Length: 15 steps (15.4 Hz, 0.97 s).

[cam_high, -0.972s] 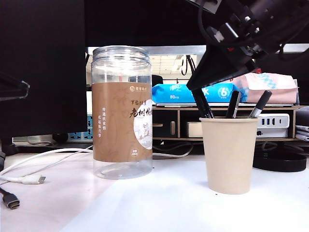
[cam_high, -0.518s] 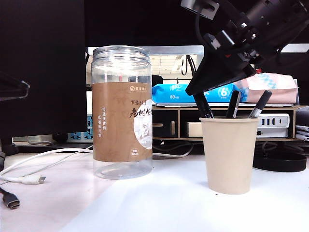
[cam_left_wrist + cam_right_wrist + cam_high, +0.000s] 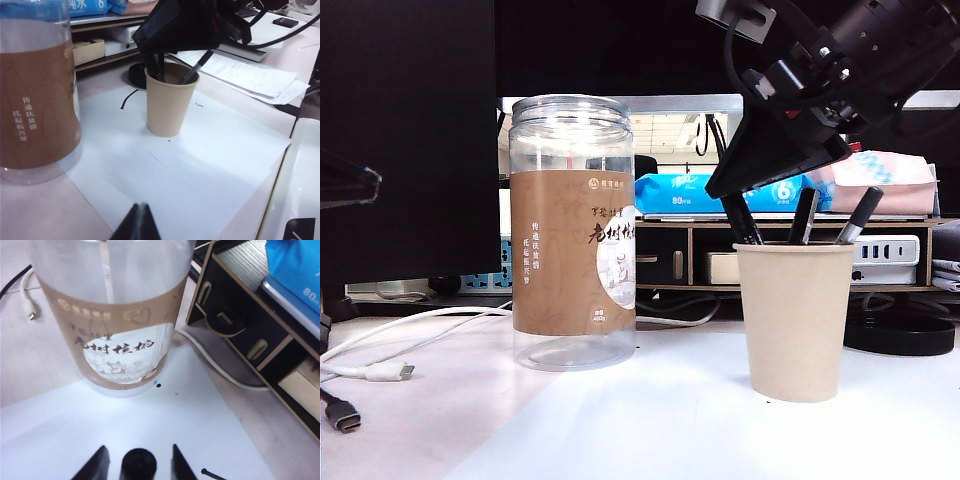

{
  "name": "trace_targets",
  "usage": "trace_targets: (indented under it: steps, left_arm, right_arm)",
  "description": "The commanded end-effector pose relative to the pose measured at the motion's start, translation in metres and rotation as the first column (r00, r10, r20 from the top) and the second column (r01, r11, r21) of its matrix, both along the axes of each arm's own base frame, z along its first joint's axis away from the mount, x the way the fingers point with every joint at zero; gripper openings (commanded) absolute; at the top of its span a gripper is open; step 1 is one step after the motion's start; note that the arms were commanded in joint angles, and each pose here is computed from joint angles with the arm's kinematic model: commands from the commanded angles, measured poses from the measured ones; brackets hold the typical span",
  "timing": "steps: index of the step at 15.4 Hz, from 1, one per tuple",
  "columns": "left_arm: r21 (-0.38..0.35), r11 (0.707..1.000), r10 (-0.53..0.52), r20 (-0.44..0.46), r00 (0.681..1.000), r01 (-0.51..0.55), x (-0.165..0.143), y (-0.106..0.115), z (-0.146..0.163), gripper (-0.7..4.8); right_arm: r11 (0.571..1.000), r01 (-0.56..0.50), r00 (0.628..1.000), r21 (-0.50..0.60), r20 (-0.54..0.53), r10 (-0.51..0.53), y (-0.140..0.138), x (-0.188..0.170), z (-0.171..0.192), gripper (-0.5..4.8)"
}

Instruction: Pick up the marker from the paper cup and put it on the table.

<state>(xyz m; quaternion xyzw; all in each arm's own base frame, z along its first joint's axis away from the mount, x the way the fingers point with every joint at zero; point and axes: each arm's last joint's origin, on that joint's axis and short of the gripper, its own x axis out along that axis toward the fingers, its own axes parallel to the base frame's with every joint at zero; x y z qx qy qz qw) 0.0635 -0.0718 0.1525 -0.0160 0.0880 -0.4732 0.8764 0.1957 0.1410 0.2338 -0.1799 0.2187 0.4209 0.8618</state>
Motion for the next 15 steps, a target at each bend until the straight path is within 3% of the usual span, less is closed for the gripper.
trace_targets:
  steps: [1,8,10,15]
  left_arm:
    - [0.008,1.000,-0.010,-0.006,1.000,0.010,-0.0004,-0.0001,-0.0012,-0.04]
    - [0.008,1.000,-0.010,-0.006,1.000,0.010,-0.0004,-0.0001,-0.0012,-0.04]
    - [0.008,1.000,-0.010,-0.006,1.000,0.010,-0.0004,-0.0001,-0.0012,-0.04]
    - [0.008,1.000,-0.010,-0.006,1.000,0.010,-0.0004,-0.0001,-0.0012,-0.04]
  right_arm:
    - [1.000,0.003,1.000,-0.003,-0.011,-0.003,0.0003,0.0003,0.0008,1.65]
    - [1.000,0.004,1.000,-0.007,-0.017,-0.004,0.0007,0.0011,-0.0007,1.34]
    - [1.000,0.004,1.000,-0.007,-0.016,-0.004,0.0007,0.0011,-0.0006,0.89]
    - [1.000,0.004,1.000,-0.002,-0.008,-0.004,0.0010,0.0015,0.0002,0.83]
